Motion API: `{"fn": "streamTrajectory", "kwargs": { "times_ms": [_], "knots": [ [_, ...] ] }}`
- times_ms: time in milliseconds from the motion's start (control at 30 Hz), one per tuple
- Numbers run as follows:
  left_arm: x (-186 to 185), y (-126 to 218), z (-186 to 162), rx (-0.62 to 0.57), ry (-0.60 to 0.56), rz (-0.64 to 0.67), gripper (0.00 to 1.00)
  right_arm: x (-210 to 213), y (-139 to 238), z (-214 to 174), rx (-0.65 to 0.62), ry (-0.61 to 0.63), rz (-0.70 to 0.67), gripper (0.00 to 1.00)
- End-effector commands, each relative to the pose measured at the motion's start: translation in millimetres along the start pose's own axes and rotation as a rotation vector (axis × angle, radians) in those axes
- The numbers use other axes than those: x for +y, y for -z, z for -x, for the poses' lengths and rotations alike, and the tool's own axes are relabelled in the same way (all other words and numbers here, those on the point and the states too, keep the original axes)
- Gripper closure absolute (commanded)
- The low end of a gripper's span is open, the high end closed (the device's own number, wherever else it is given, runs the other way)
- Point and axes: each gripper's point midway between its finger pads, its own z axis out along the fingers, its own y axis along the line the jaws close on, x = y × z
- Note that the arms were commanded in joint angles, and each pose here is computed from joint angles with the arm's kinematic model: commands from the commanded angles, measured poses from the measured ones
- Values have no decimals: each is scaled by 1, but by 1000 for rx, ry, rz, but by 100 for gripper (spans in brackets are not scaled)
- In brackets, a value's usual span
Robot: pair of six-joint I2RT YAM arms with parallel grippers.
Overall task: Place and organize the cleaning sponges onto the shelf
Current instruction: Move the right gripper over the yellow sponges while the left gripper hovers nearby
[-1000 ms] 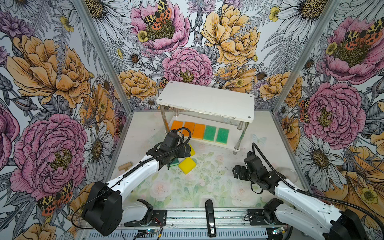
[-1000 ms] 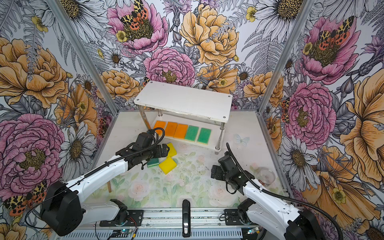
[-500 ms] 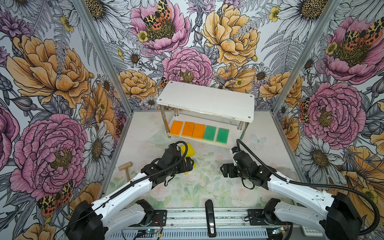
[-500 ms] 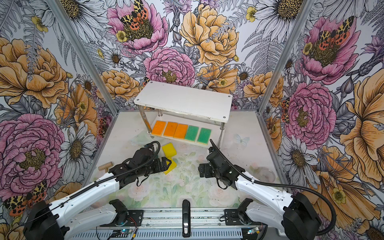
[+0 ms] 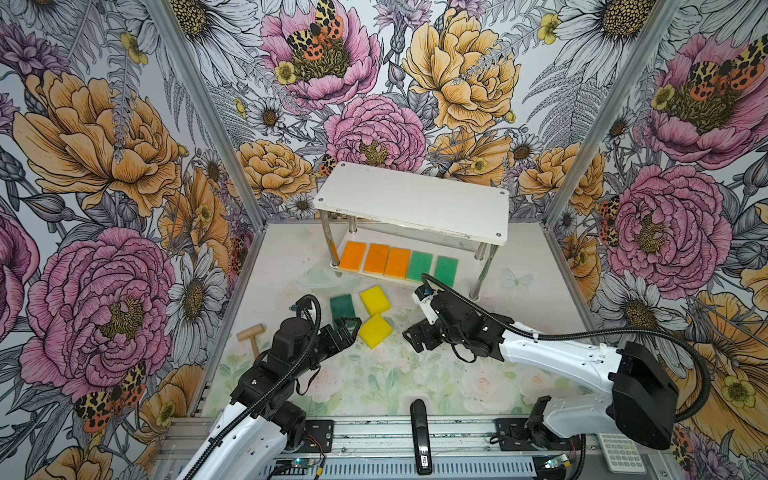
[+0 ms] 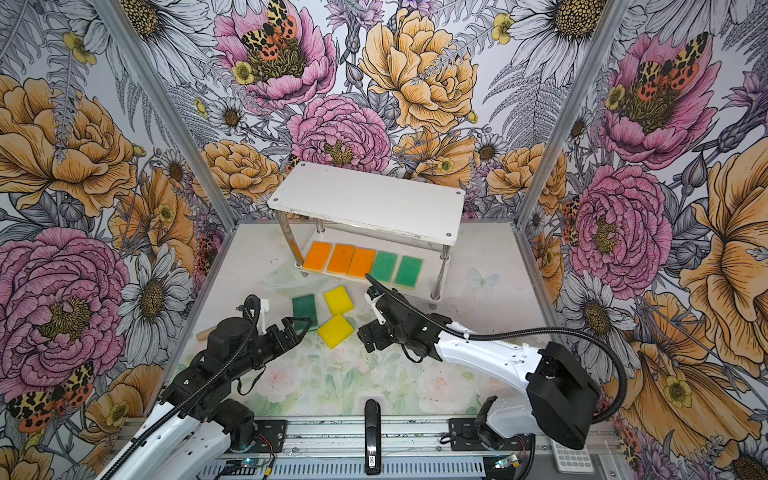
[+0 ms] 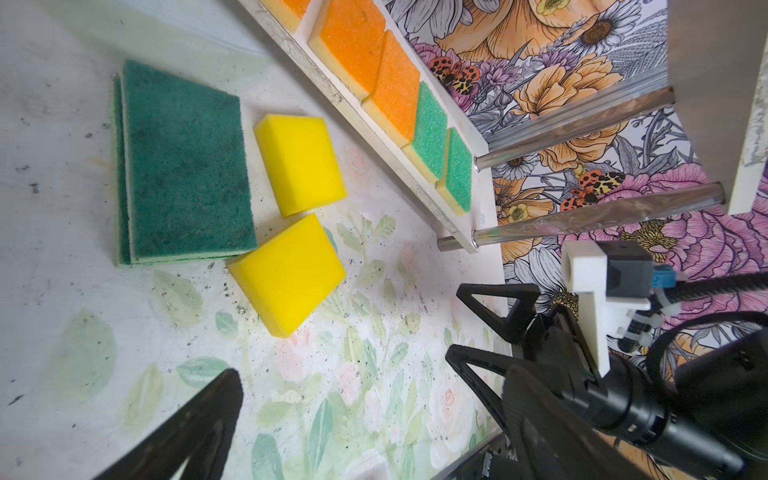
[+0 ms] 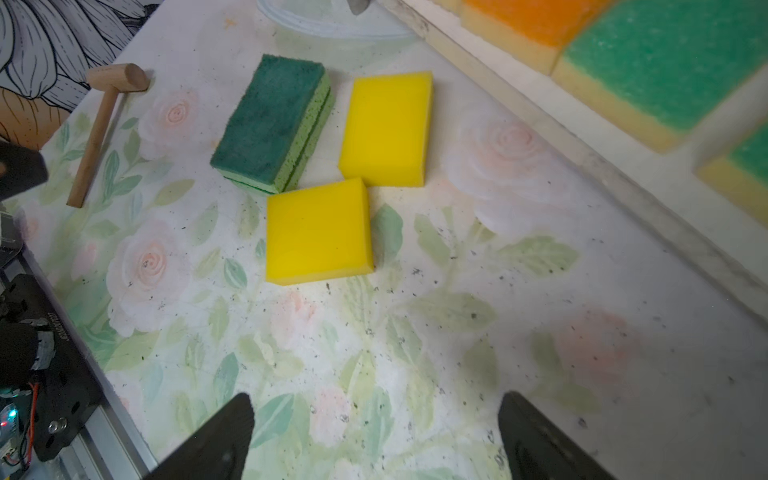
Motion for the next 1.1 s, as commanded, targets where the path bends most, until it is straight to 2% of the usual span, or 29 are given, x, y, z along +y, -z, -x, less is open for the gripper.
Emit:
{"fn": "streamTrajectory", "kwargs": {
  "times_ms": [0, 167, 433, 767, 1067],
  "knots": [
    [5, -2, -5, 39, -32, 25, 1, 26, -16, 18, -13, 164, 61, 5],
    [9, -6, -1, 40, -63, 58, 1, 44, -44, 24, 25, 250, 94, 2],
    [14, -4, 3, 26, -37, 56, 1, 49, -82, 29, 62, 293, 94, 0],
    [17, -3, 2, 27, -13, 51, 1, 47, -112, 32, 89, 271, 74, 0],
    [19, -3, 0, 30, -5, 51, 1, 41, -118, 24, 107, 238, 48, 0]
  ]
}}
